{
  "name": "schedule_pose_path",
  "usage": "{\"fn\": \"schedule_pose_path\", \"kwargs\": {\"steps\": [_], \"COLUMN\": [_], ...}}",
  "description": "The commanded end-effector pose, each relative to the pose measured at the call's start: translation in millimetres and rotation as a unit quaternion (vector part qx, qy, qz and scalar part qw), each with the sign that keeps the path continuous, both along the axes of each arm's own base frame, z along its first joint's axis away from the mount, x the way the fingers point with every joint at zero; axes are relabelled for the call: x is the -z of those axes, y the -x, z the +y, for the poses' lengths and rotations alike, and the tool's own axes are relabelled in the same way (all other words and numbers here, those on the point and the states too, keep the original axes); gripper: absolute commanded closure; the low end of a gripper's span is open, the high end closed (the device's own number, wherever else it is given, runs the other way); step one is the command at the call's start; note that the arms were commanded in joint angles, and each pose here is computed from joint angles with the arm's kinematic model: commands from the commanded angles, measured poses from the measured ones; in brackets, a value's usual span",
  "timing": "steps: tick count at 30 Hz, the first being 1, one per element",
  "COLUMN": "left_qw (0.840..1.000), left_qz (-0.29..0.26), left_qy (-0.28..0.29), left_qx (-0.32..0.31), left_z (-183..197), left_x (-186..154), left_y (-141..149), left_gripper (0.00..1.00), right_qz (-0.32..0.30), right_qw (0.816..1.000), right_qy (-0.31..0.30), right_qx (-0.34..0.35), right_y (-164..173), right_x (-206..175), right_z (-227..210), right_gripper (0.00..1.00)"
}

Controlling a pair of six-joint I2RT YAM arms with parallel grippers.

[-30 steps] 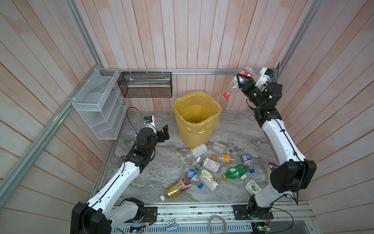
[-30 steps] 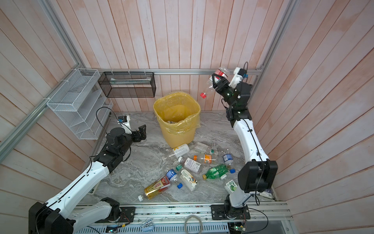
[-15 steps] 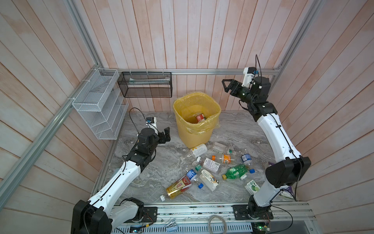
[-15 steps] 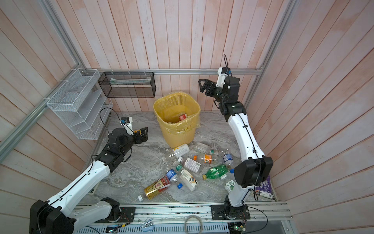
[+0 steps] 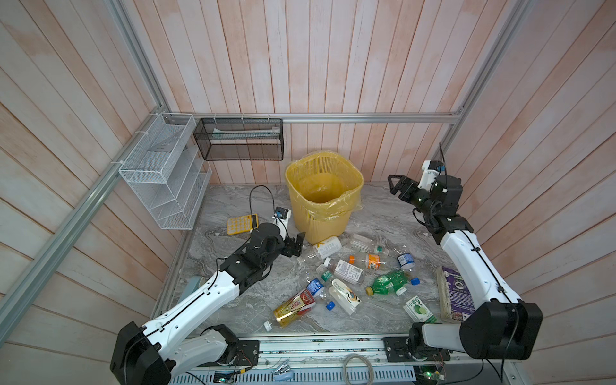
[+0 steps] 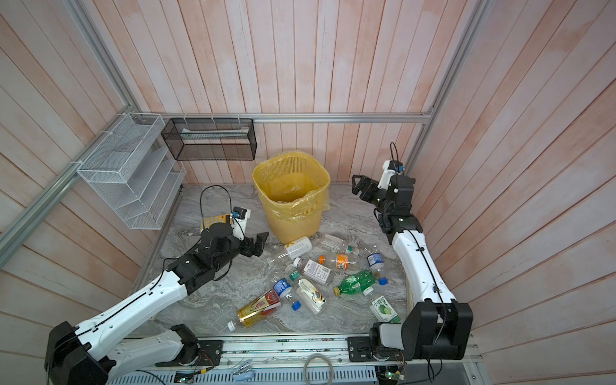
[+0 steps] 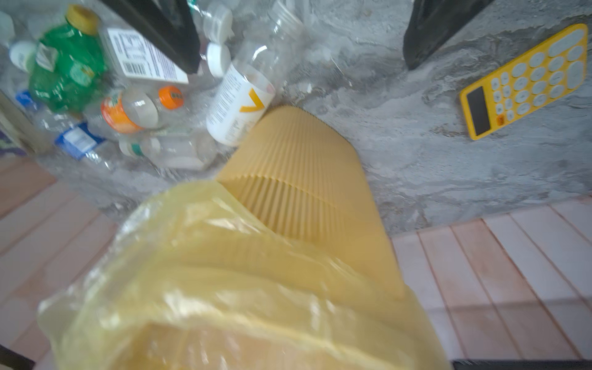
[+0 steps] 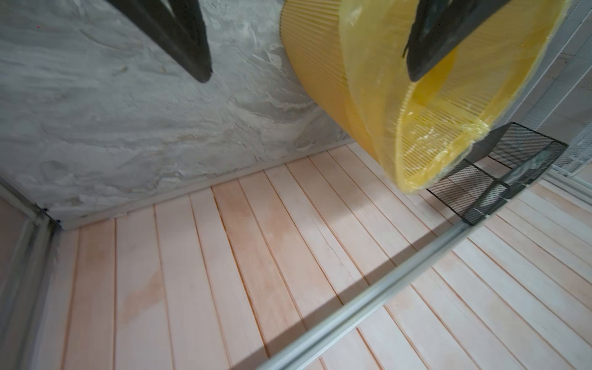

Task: Throw the plastic bottles in the bin
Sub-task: Pick up the plastic bottle from the bottom-center of the table.

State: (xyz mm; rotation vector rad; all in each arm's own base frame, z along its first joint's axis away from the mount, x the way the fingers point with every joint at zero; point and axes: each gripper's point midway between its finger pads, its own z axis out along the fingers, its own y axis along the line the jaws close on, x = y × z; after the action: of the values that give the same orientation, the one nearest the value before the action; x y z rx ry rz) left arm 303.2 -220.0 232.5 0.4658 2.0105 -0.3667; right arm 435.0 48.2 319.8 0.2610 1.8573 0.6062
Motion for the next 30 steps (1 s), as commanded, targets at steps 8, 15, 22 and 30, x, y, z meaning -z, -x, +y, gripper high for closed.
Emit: {"fn": "schedule_pose_path", "kwargs": {"steps": [8, 15, 22, 30], "left_qw": [0.965, 0.952, 0.935, 0.927], "left_qz": [0.162, 0.213, 0.278, 0.312], "left_qy": [-0.153, -0.141, -0.140, -0.159], "left_qx": [0.139, 0.168, 0.168, 0.135], "left_z": [-56.2, -54.0, -45.7, -31.4], "left_x": [96.5, 108.6, 129.8, 158.6], "left_y": [102.6, 146.8, 171.9, 177.1], "left_gripper": [0.00, 0.00, 0.01, 0.04], "right_qz": [0.027, 0.044, 0.050, 0.056], "right_qw": [0.998, 0.997, 0.997, 0.996], "right_qy": [0.022, 0.019, 0.012, 0.008], "right_qx": [0.057, 0.058, 0.065, 0.070], "right_y": [35.2, 37.6, 36.9, 37.6], "right_x": [34.7, 49.7, 55.8, 61.1], "right_z": [-38.9, -42.2, -44.4, -46.3], "right_gripper": [0.03, 0.02, 0.02, 0.02]}}
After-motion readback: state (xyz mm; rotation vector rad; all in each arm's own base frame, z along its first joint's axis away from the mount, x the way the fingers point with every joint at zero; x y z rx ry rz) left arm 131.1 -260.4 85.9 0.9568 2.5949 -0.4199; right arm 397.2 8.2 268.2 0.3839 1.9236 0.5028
